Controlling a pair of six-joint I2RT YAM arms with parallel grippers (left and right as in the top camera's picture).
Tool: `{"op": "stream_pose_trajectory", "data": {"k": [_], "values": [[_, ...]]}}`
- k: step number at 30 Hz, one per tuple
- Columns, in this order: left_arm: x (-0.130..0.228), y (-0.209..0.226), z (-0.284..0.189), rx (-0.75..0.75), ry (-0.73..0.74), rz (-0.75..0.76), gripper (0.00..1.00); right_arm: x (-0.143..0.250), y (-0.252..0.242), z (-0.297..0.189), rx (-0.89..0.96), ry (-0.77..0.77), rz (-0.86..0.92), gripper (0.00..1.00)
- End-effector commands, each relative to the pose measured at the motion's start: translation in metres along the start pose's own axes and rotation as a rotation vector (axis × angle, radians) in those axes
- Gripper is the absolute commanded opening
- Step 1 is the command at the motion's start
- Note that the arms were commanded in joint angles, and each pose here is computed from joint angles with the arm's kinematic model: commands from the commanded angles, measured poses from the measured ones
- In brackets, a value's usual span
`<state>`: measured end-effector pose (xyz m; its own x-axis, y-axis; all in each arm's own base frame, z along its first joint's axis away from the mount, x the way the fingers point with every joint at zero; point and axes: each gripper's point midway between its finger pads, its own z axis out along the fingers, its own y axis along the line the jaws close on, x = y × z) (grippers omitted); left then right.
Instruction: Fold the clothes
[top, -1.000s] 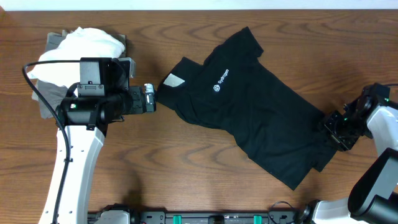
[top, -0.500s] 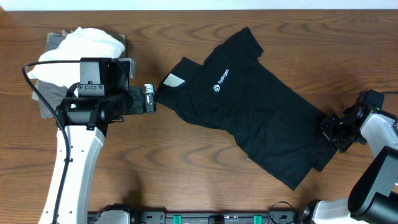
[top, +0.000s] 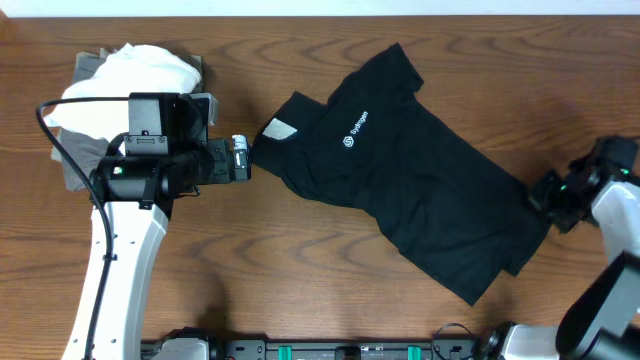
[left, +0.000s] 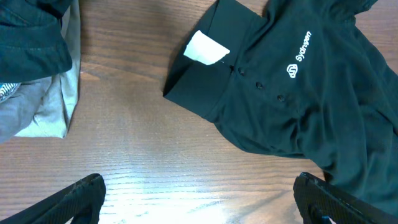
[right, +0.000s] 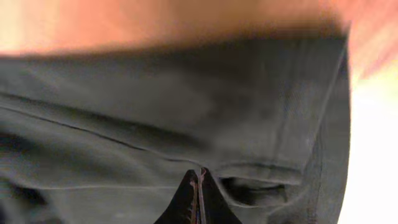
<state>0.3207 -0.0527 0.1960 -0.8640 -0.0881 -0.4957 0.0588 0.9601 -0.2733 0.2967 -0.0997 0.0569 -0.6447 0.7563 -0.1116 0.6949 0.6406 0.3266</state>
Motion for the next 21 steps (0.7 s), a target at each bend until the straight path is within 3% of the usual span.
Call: {"op": "stream_pose_trajectory", "data": {"k": [1,5,9,10,13,14,21], "values": [[-0.006,-0.001,-0.004,-0.005,-0.017,0.017,0.98,-0.034,0.024,-0.038,-0.076,-0.151,-0.054,0.01],[-0.006,-0.001,-0.004,-0.005,-0.017,0.017,0.98,-0.073,0.034,-0.067,-0.131,-0.3,-0.024,0.01],[-0.006,-0.001,-0.004,-0.005,-0.017,0.017,0.98,-0.051,0.04,-0.061,-0.175,-0.193,0.009,0.04],[-0.006,-0.001,-0.004,-0.005,-0.017,0.017,0.98,-0.038,0.037,-0.056,-0.15,-0.138,0.01,0.12],[-0.008,-0.002,-0.004,-0.004,-0.025,0.019,0.98,-0.005,0.017,-0.041,-0.019,-0.022,-0.008,0.49],[-0.008,-0.002,-0.004,-0.004,-0.027,0.02,0.98,0.004,0.01,-0.035,0.02,0.011,-0.005,0.55],[-0.009,-0.002,-0.004,-0.003,-0.029,0.02,0.98,0.042,-0.021,-0.004,0.079,0.113,0.083,0.64]]}}
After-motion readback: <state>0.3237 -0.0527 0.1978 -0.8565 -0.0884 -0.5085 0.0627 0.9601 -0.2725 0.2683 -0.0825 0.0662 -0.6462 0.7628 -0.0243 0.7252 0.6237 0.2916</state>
